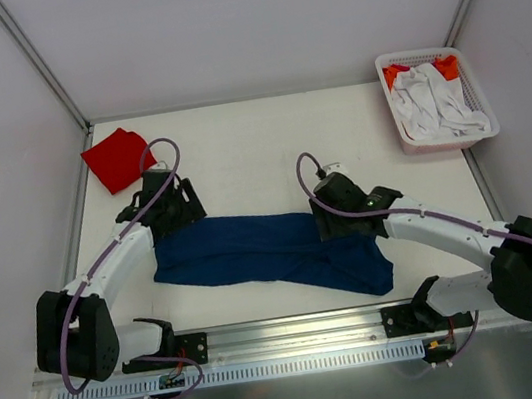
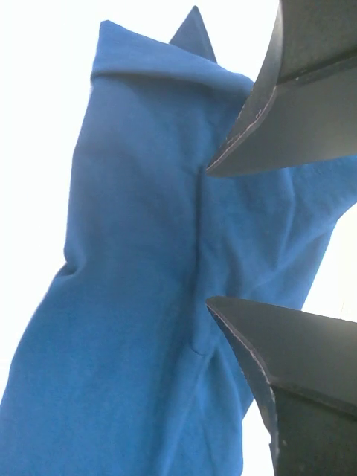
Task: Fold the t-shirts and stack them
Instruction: Fold the other side of the tshirt into a rectangle, then rotate the tshirt 90 degrees
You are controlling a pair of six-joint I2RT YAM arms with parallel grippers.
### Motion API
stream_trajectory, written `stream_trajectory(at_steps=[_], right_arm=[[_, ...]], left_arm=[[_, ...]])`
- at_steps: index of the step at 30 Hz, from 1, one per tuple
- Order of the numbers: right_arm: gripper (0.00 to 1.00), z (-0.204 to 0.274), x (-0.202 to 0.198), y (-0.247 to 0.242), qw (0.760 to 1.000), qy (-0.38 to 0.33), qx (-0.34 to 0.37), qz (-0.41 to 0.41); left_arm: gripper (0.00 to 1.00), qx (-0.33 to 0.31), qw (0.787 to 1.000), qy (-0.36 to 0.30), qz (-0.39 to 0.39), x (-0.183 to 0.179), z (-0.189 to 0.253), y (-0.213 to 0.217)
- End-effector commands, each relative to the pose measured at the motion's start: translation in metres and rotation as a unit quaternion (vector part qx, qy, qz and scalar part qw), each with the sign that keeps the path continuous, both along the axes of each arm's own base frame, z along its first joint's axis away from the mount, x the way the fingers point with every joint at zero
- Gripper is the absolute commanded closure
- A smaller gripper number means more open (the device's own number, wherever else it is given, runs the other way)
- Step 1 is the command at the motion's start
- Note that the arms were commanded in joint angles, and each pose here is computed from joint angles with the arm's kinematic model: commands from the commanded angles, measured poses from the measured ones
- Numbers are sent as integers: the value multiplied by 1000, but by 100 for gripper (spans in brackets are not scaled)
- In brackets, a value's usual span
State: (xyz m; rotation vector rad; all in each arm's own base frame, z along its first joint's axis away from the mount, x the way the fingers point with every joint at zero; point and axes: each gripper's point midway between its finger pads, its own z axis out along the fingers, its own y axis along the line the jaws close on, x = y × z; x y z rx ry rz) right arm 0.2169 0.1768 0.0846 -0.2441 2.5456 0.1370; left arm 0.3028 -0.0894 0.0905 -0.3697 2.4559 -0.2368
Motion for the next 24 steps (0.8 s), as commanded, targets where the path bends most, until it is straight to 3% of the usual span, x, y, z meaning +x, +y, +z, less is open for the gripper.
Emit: stream_trajectory(at_steps=[1,24], right_arm=[[31,4,12,-5,998,-18,-58,18],[32,-63,-9,9,998,39,-48,20]], left_arm=[[28,20,999,-23,-12,10,6,2],[27,-1,998,62,-27,-42,-61,-14]])
